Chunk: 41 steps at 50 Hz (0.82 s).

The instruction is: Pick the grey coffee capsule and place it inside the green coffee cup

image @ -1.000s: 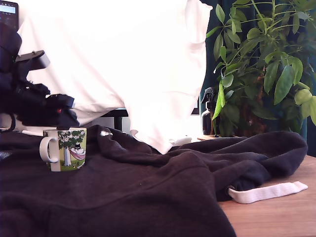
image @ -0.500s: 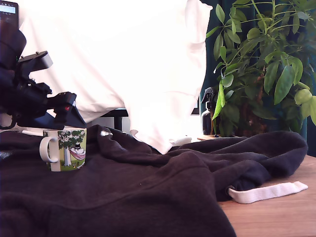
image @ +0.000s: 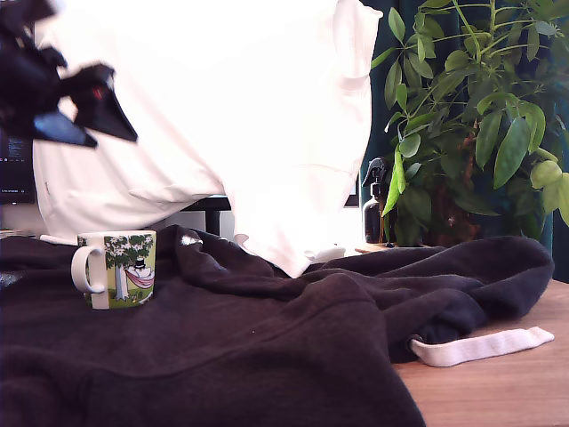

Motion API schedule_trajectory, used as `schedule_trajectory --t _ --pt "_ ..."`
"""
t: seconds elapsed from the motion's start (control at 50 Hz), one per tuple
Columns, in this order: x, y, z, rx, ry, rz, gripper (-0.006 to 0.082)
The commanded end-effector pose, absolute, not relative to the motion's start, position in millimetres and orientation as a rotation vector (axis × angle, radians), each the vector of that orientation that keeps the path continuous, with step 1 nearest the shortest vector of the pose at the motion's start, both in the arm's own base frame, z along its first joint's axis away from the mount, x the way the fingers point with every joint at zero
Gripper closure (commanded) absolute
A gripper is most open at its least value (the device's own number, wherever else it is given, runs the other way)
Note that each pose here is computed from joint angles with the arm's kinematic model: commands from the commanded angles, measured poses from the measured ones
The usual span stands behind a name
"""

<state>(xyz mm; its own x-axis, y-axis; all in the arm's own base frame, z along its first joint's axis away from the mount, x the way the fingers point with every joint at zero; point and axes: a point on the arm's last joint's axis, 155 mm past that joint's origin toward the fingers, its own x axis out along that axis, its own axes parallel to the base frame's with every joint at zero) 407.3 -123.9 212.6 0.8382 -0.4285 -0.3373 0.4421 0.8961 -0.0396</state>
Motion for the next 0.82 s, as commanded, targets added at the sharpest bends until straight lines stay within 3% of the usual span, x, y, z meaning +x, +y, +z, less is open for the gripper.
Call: schedule_trajectory --t 0.0,0.44,0.8 --pt "404 -117 224 0.041 0.327 -0.445 0.0779" --pt "370 -78 286 0.042 0.205 -0.336 0.0764" --pt "364 -73 284 0.037 0.226 -0.326 0.0764"
